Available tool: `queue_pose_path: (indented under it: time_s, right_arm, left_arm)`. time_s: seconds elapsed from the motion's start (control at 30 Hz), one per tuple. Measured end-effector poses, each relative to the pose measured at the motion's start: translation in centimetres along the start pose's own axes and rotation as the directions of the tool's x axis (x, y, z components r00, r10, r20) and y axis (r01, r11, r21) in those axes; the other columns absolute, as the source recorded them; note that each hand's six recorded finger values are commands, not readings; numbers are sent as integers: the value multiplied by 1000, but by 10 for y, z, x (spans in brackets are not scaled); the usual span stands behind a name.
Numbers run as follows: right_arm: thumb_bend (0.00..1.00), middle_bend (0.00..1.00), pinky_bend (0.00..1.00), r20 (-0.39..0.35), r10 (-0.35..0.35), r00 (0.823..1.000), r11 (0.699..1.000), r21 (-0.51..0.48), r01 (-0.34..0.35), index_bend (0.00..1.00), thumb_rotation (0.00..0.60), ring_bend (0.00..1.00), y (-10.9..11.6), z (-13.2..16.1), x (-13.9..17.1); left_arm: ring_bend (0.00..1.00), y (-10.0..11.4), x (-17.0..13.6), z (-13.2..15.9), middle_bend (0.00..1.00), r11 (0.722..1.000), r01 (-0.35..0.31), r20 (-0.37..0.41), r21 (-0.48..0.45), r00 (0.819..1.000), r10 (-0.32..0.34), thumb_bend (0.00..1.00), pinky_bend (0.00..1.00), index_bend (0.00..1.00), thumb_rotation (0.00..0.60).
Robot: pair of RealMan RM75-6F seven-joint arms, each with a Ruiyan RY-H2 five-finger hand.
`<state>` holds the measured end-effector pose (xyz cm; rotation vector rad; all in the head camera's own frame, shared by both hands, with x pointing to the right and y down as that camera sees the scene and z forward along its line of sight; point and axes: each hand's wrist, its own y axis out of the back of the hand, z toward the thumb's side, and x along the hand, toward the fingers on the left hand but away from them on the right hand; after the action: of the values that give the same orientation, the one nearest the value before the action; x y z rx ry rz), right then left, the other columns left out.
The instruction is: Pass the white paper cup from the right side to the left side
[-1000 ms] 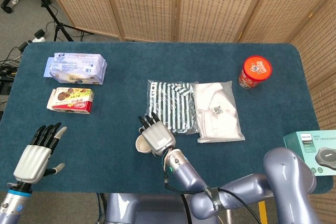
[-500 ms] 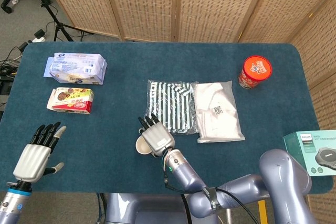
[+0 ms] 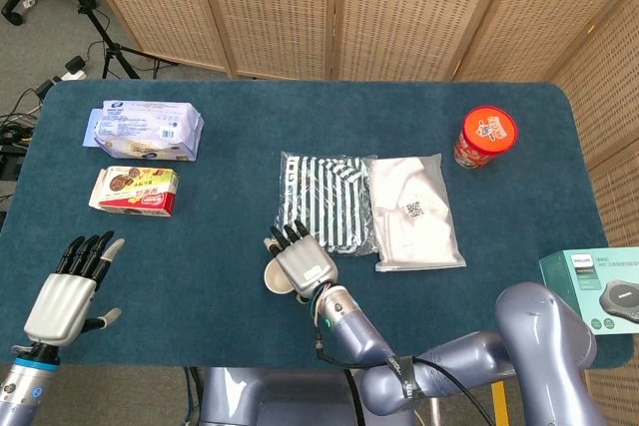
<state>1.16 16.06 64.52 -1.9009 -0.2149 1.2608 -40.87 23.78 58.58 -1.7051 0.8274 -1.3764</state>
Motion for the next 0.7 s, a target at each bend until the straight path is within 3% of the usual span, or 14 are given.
queue_pose_path:
  time_s: [0.27,0.47,0.57,0.7]
  right_arm:
    - [53,0,0,22,-14,1000,1000,24,13,0,600,0,7,-5,5]
    - [53,0,0,98,-73,993,995,81,65,0,600,0,35,-37,23]
    - [84,0,0,164,-125,978,989,103,109,0,600,0,55,-67,37]
    - [105,0,0,286,-205,936,978,100,183,0,600,0,75,-127,68]
  left_arm:
    - [0,2,1,-1,0,1000,-7,-1,0,1000,7,0,0,0,600]
    - [0,0,-1,0,0,1000,0,5,2,1000,0,0,0,0,600]
    - [0,1,-2,1,0,1000,-5,5,6,1000,5,0,0,0,600]
    - [0,0,-2,1,0,1000,-3,2,9,1000,3,0,0,0,600]
